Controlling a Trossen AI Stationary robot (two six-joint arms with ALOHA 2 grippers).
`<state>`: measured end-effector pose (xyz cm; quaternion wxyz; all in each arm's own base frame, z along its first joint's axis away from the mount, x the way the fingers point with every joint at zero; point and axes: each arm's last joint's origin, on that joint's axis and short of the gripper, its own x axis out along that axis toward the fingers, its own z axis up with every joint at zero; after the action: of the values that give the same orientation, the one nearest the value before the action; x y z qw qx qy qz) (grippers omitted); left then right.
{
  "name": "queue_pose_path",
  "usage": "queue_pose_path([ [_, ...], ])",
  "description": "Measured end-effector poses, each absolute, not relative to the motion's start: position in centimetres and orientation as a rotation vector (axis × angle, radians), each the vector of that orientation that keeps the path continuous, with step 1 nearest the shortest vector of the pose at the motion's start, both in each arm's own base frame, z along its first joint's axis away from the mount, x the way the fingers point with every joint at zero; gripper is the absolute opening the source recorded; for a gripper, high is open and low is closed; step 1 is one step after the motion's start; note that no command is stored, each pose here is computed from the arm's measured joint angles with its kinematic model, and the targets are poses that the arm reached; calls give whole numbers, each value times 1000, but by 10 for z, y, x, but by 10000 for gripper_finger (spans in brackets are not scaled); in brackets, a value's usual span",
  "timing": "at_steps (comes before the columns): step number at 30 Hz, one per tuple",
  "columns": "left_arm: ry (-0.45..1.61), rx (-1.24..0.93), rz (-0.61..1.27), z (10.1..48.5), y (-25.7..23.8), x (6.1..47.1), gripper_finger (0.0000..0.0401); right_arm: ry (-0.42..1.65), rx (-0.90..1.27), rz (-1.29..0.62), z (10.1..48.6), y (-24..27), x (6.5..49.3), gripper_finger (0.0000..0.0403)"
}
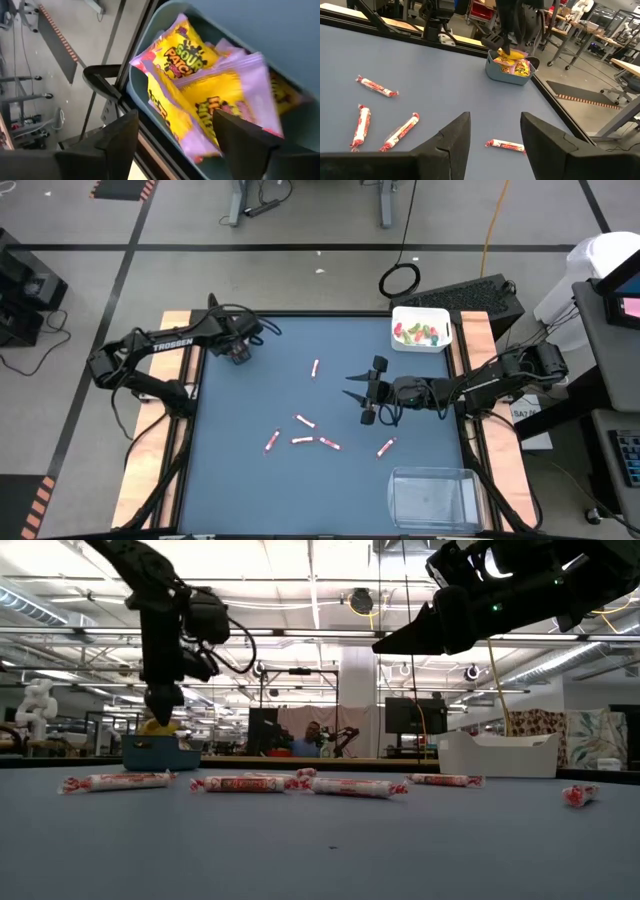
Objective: Sort candy
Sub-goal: Put the yellow candy pack into the blue bin
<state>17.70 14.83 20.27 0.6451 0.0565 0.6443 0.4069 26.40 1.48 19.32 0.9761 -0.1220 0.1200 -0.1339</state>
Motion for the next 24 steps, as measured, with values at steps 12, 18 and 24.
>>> queue_pose_path([
  [12, 1360, 116, 1139, 245, 143, 185, 194, 242, -246, -270, 193, 15, 264, 164],
  [18, 1339, -141, 1110, 231, 157, 170, 118, 255, -249, -269, 192, 15, 264, 164],
  [24, 1269, -315, 1079, 208, 169, 157, 49, 257, -250, -268, 192, 15, 264, 164],
])
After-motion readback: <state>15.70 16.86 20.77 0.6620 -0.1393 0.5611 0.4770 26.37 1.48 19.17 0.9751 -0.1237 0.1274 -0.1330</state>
